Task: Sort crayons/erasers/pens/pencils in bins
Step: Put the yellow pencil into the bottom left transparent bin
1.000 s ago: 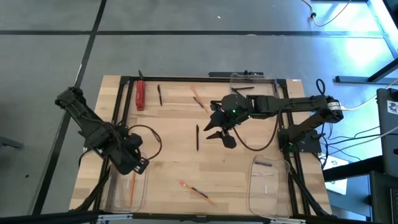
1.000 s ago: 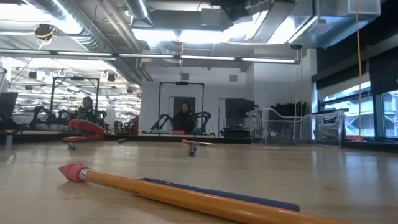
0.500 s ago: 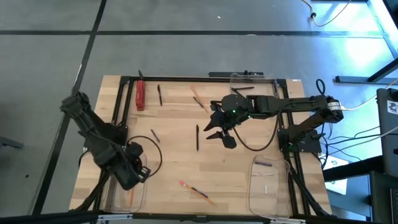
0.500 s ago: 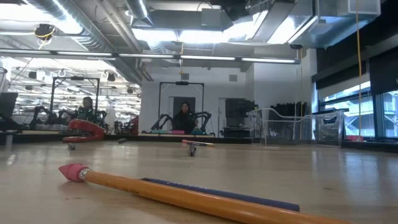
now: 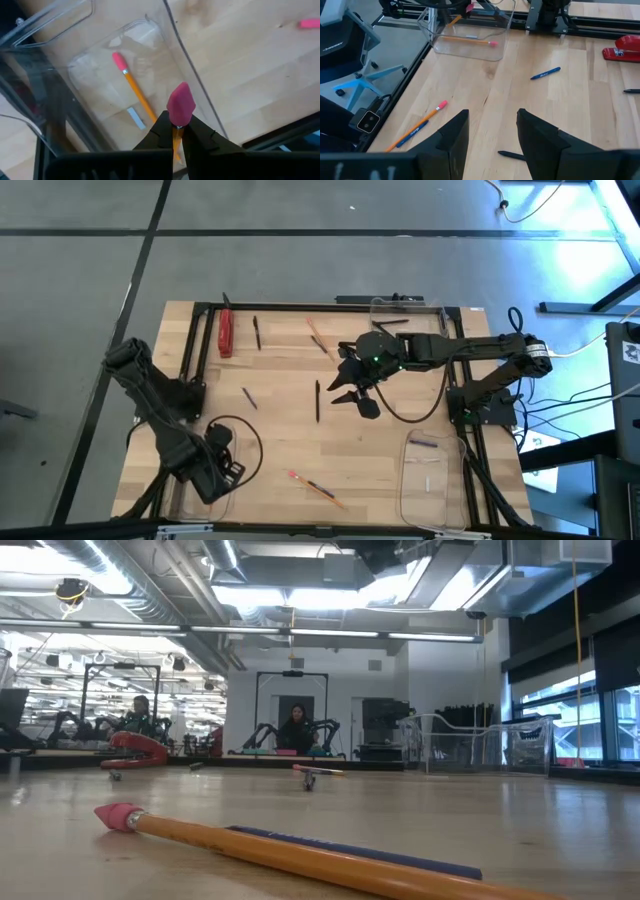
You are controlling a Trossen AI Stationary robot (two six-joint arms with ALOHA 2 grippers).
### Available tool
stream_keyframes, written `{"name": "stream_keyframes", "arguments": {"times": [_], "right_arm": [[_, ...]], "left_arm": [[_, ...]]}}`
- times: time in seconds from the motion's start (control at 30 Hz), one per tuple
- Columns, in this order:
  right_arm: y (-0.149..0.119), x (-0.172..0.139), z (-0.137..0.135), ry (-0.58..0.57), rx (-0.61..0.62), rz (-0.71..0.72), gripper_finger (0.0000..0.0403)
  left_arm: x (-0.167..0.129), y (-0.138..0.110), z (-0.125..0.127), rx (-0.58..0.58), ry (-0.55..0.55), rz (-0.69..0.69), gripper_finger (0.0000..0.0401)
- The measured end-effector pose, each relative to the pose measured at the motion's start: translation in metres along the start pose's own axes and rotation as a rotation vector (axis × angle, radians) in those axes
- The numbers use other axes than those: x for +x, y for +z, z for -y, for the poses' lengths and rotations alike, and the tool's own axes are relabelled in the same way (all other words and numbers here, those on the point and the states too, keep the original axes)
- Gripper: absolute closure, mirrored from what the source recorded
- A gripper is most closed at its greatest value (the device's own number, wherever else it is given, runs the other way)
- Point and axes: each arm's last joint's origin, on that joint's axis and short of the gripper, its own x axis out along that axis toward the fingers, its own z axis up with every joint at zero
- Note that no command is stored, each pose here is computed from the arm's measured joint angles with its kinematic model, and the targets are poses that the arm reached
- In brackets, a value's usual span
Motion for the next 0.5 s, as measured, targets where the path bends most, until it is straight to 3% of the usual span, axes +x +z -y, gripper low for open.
{"name": "stream_keyframes", "arguments": {"times": [0.3,0.5], "right_arm": [[0.0,0.0,0.0,0.0,0.0,0.0,0.024],[0.0,0.0,0.0,0.0,0.0,0.0,0.024]], "left_arm": [[0.01,-0.004,0.006,0.004,0.033,0.016,0.0395],[0.013,-0.005,0.007,-0.062,0.041,0.026,0.0395]]}}
